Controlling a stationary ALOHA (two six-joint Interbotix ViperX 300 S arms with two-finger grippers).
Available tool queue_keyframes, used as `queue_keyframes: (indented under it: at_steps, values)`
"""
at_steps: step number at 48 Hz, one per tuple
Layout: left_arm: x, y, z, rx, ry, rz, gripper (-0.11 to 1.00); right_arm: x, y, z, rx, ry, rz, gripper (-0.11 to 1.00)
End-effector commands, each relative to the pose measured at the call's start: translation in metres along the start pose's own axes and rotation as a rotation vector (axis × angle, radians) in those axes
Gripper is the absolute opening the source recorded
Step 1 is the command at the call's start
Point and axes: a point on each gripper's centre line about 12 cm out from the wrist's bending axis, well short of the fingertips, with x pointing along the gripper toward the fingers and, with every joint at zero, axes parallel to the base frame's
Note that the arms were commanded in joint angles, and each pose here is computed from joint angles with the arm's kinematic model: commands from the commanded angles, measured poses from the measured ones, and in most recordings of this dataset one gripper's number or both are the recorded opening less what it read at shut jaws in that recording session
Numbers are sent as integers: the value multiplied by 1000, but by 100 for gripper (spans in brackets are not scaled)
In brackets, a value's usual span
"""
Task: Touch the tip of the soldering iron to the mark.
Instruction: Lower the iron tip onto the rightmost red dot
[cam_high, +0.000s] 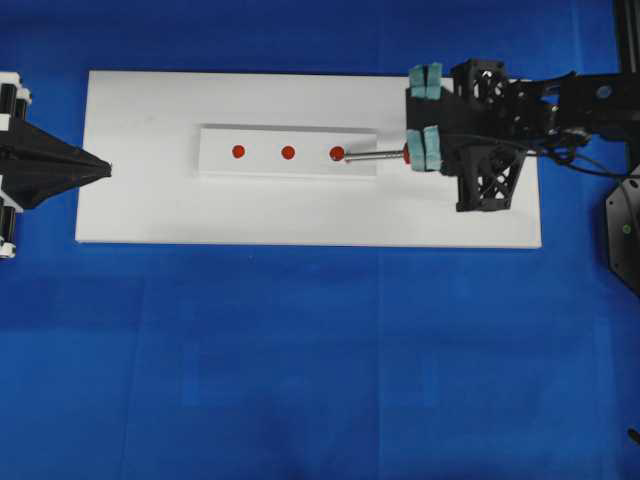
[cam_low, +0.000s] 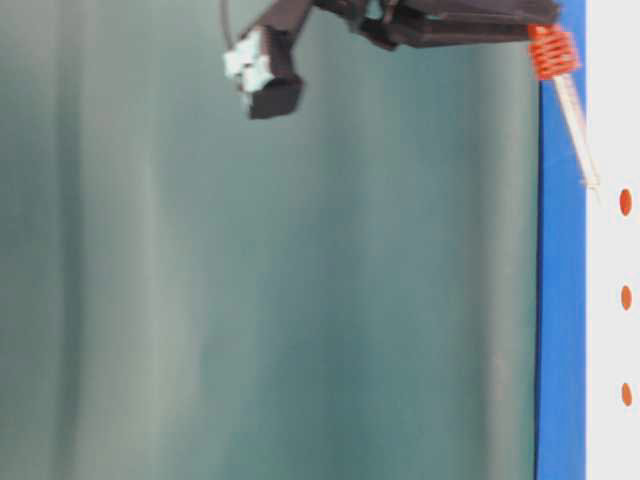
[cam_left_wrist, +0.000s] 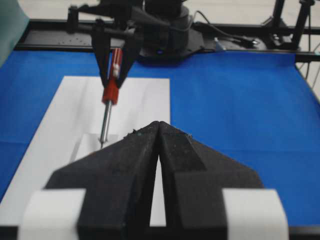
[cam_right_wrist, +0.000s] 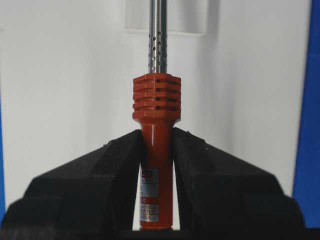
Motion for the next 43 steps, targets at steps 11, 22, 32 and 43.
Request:
queue_keyframes:
  at_steps: [11,22,32,43]
  values:
    - [2,0,3,1,-9,-2,0,6,-4,1,16,-19,-6,6]
    - [2,0,3,3,-11,-2,0,7,-8,-1,23,-13,-11,6]
    - [2,0,3,3,-9,-2,0,8,-7,-2,23,-6,-10,6]
    - [2,0,4,1,-12,-2,0,7,-7,-2,23,-9,-11,6]
